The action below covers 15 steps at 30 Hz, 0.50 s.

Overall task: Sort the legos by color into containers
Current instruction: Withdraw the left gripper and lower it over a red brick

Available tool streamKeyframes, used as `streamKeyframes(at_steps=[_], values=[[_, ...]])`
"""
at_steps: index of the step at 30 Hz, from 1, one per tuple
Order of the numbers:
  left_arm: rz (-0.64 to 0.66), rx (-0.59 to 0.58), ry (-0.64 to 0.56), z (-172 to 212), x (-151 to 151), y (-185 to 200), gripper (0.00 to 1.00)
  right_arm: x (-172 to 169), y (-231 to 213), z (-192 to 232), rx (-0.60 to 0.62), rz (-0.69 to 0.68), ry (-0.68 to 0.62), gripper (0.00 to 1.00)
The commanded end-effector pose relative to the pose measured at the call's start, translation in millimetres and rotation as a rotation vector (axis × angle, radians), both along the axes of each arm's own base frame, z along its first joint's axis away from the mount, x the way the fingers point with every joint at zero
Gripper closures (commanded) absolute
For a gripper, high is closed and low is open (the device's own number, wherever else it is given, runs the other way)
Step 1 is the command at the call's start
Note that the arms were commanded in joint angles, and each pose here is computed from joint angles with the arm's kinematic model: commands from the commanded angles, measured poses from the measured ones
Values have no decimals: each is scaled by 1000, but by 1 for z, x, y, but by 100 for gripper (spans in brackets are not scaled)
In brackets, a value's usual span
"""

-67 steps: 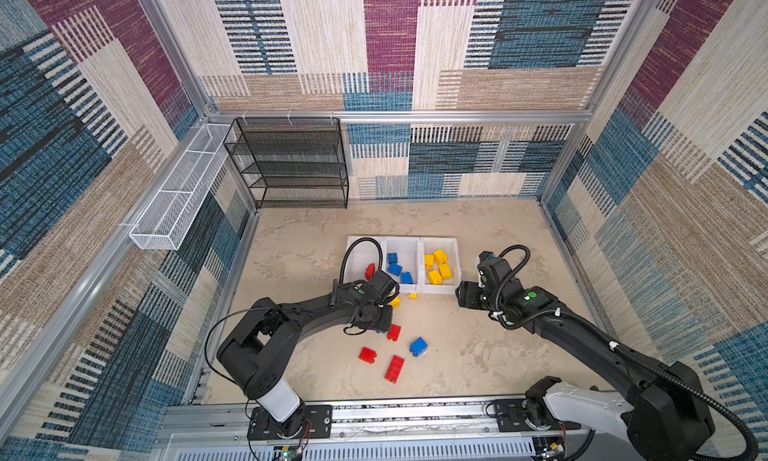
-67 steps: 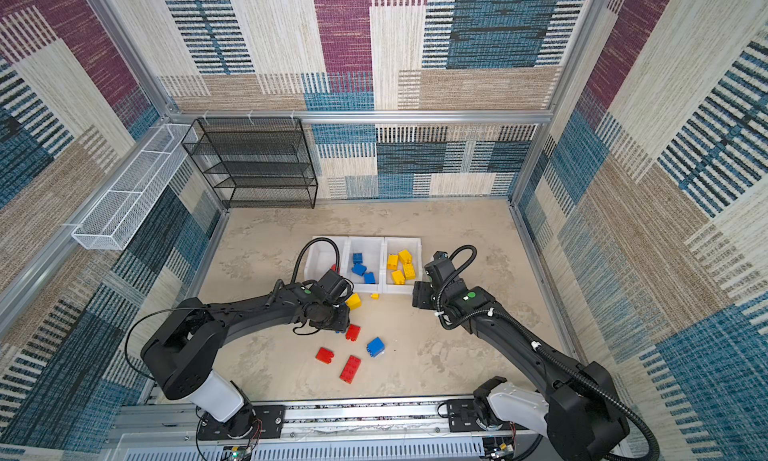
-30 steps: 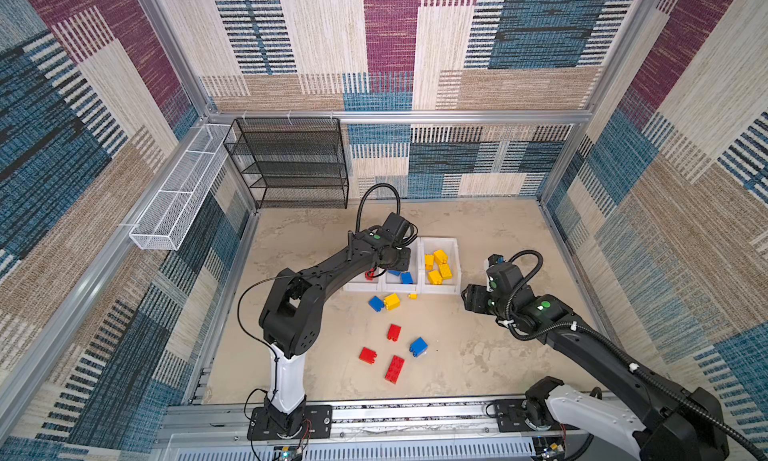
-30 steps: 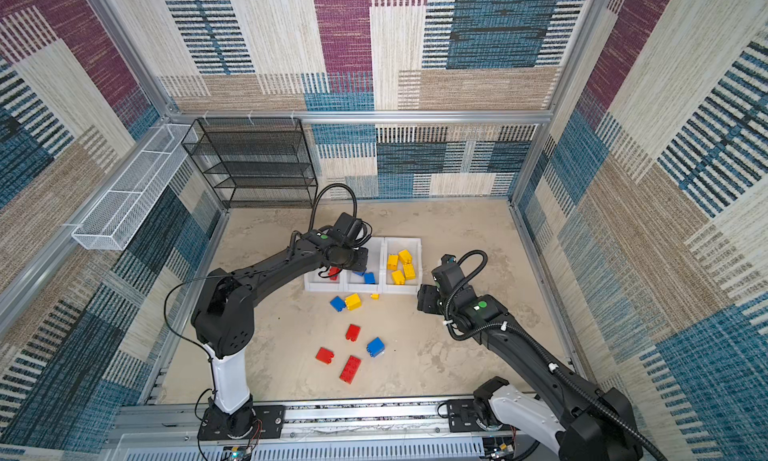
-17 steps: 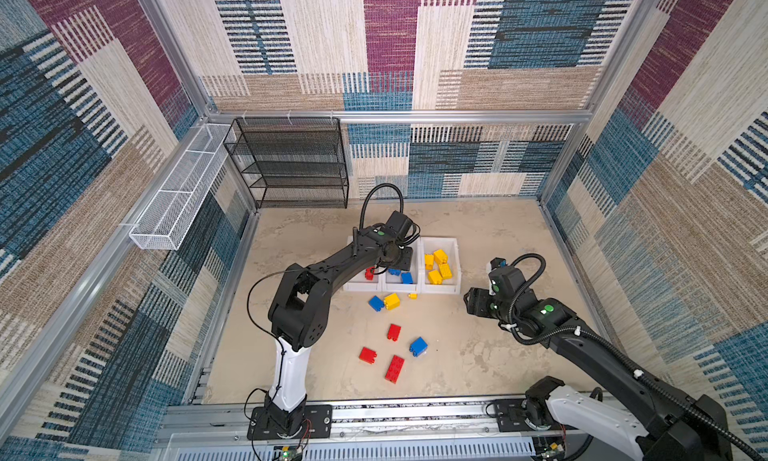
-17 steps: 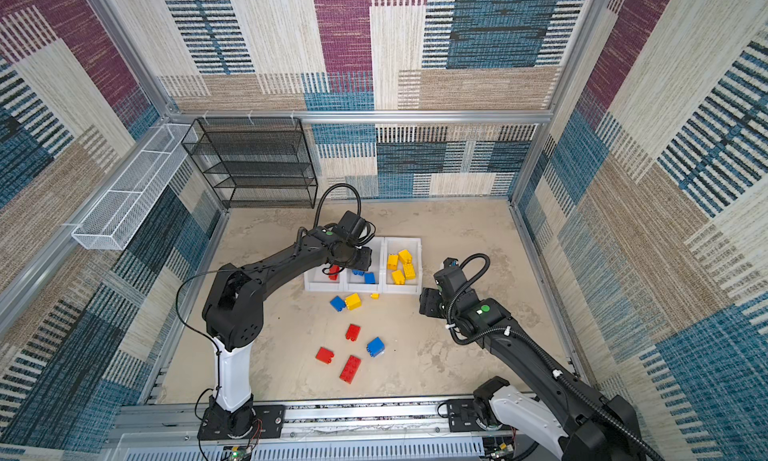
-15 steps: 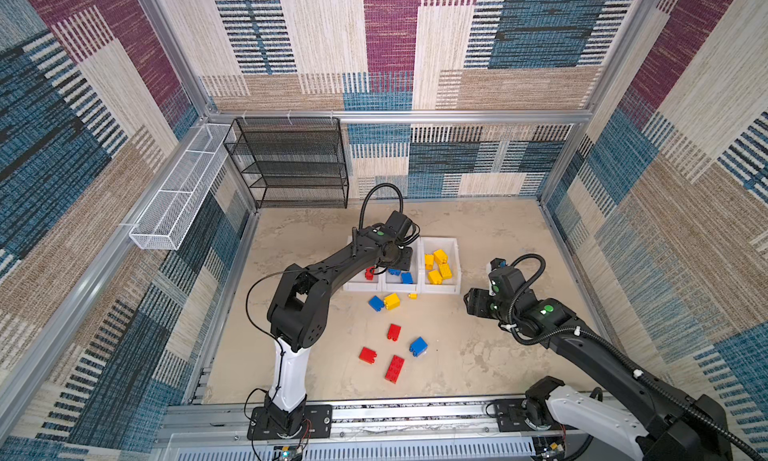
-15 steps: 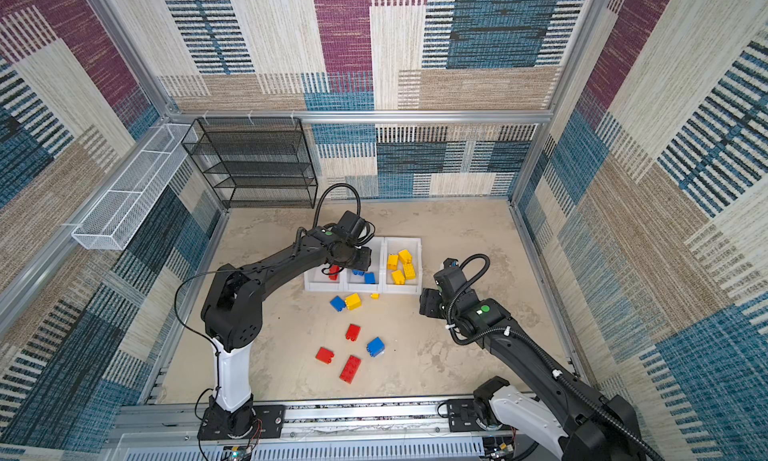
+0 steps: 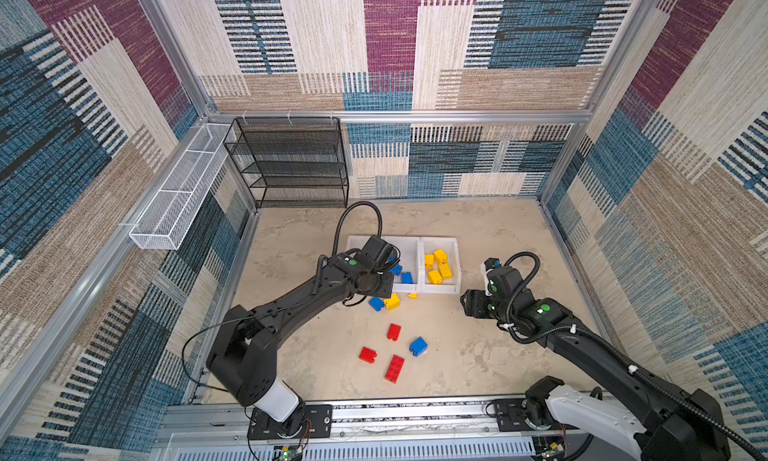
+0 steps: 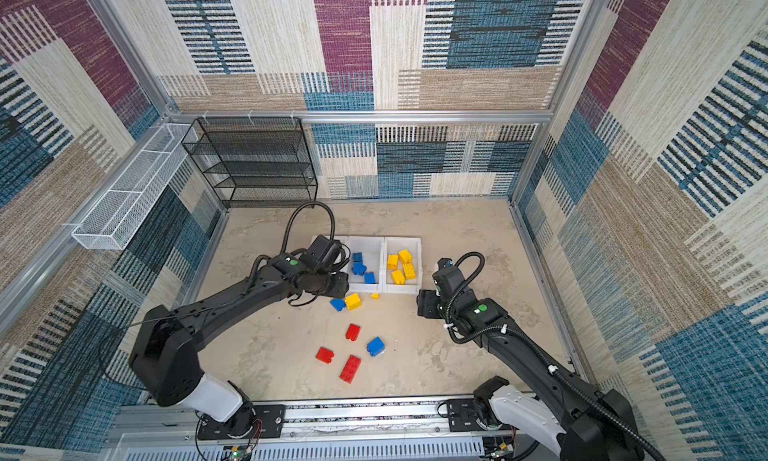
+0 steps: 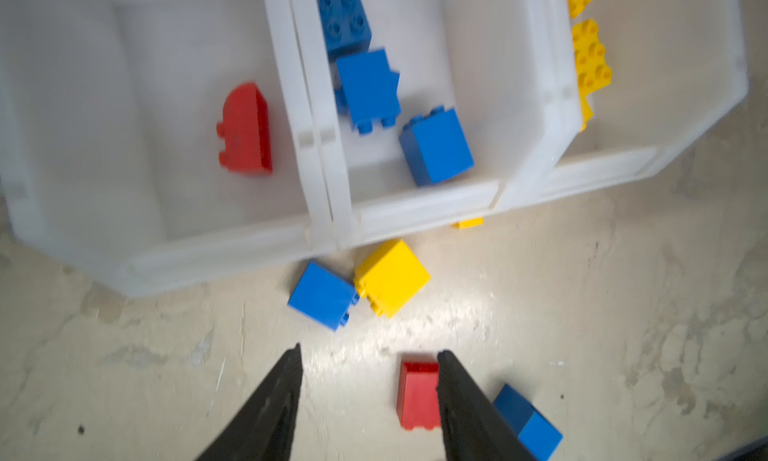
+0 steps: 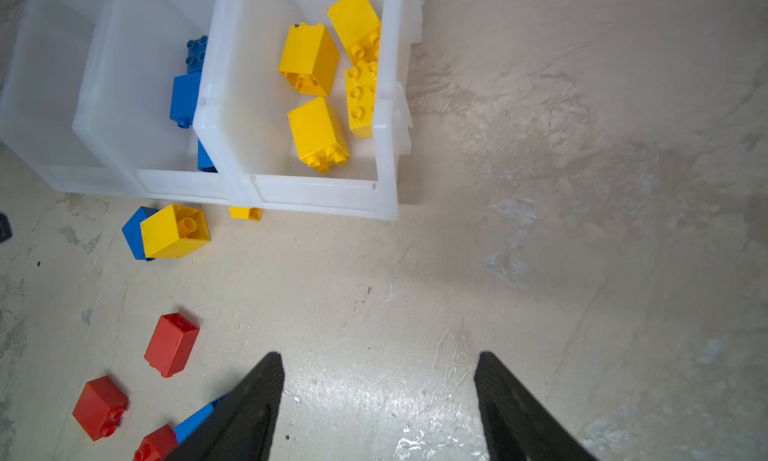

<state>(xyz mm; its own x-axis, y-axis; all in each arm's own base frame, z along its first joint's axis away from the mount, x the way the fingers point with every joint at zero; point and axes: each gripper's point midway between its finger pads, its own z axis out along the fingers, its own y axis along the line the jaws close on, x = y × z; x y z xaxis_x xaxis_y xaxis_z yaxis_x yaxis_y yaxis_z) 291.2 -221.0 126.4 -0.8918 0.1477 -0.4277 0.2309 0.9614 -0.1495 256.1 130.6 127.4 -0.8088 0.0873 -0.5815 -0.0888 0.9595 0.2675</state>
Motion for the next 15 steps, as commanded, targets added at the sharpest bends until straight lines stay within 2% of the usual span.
streamKeyframes(at_steps=[1,7,15], values=[[134,24,35,-11,-32,25,44,3,14,7,38,77,-38,25],[135,39,77,-35,-79,27,44,-2,19,9,62,109,-35,24],[50,122,117,-60,-102,30,43,2,20,4,44,115,-27,24]])
